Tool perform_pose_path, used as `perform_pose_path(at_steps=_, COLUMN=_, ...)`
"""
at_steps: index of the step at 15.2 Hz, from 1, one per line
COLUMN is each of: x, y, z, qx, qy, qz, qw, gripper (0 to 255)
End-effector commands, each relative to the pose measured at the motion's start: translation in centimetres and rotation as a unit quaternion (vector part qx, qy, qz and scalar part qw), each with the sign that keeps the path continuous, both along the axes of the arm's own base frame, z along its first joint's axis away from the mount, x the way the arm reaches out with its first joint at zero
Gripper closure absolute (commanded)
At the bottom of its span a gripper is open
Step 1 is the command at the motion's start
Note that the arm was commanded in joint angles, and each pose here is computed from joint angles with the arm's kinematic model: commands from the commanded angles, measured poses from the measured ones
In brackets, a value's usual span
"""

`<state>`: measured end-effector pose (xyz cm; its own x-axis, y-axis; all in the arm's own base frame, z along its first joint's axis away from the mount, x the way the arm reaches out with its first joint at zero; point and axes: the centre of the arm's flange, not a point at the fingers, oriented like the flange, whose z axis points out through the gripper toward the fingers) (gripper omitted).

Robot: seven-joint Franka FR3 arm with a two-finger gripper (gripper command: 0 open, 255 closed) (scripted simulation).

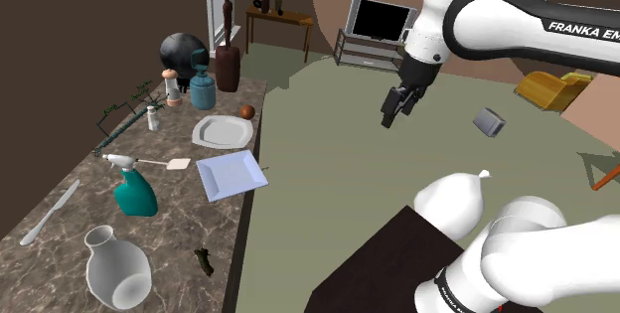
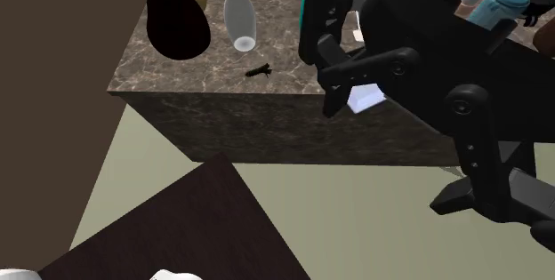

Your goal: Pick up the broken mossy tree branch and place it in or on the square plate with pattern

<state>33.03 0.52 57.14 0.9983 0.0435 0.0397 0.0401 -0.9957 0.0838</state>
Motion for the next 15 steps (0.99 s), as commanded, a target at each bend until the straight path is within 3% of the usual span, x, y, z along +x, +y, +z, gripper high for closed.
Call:
perform_pose_path(at_steps=1, x=0.0, y=0.0, z=0.0, qx=0.000, qy=0.000, qz=0.000, qw=1.0000, gripper=0)
perform_pose_path(at_steps=15, x=4.5, y=13.1, z=-12.1, qx=0.005, qy=0.007, qz=-0.012, qw=0.9999, gripper=0)
